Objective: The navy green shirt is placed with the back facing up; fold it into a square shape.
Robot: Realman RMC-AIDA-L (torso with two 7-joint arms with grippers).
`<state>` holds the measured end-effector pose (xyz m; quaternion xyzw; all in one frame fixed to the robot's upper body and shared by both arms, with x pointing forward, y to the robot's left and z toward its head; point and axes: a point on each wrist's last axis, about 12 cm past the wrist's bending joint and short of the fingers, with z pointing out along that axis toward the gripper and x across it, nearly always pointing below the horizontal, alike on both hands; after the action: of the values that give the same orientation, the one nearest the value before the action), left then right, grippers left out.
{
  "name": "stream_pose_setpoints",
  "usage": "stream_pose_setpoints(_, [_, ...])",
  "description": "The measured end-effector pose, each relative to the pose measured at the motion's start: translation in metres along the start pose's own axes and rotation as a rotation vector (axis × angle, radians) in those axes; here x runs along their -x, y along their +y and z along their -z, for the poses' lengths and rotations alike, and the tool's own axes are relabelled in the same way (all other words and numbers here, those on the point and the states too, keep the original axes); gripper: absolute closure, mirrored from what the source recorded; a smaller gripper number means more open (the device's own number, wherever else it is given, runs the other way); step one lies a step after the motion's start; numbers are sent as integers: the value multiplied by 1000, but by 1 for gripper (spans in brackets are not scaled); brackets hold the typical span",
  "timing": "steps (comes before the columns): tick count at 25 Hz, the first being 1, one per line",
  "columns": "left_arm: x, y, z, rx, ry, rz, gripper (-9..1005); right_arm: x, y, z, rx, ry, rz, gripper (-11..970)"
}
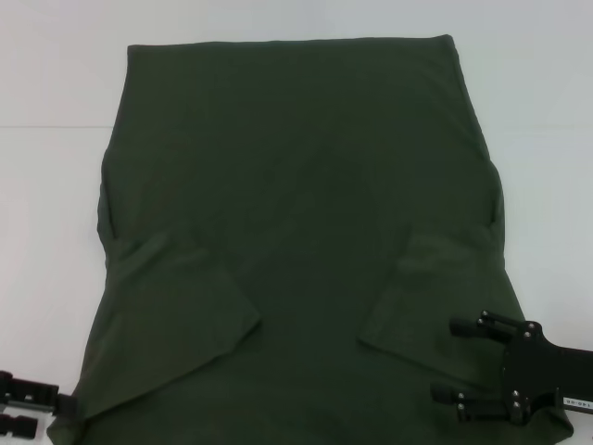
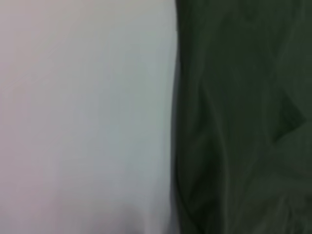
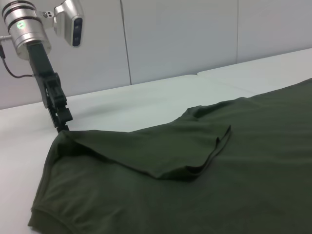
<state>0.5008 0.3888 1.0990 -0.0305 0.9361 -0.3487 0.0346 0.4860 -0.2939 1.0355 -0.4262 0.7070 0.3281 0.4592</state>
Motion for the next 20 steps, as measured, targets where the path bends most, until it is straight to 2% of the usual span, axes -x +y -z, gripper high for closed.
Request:
stream_pose_setpoints(5, [6,-10,-9,8,31,-39,165,-1,0,0,-5,4,-3,14])
stream_pose_setpoints(13, [9,-15,-15,38,43,-60,164,-1,-1,1,-8,1,-9,15])
stream_pose_setpoints(20, [13,-22,-24,112,103,-103,183,1,-3,2,-27,-9,-14,14])
